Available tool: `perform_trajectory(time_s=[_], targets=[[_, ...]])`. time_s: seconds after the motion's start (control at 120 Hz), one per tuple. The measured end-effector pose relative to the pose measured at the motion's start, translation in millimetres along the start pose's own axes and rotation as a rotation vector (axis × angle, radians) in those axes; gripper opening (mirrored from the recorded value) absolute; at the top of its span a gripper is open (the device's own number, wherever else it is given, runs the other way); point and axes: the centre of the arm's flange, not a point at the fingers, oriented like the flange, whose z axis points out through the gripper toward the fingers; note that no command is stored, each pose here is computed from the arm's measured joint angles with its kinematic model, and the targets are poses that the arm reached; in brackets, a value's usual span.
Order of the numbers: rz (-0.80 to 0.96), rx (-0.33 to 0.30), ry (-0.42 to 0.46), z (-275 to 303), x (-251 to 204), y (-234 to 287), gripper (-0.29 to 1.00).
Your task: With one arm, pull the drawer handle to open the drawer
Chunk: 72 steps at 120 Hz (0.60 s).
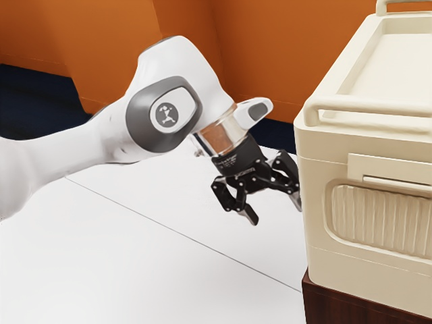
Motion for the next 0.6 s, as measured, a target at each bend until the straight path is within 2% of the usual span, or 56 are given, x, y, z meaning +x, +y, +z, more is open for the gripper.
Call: perform_trajectory(time_s=[0.6], targets=[[-0.024,-0.07,0.025,26,14,10,0.7]])
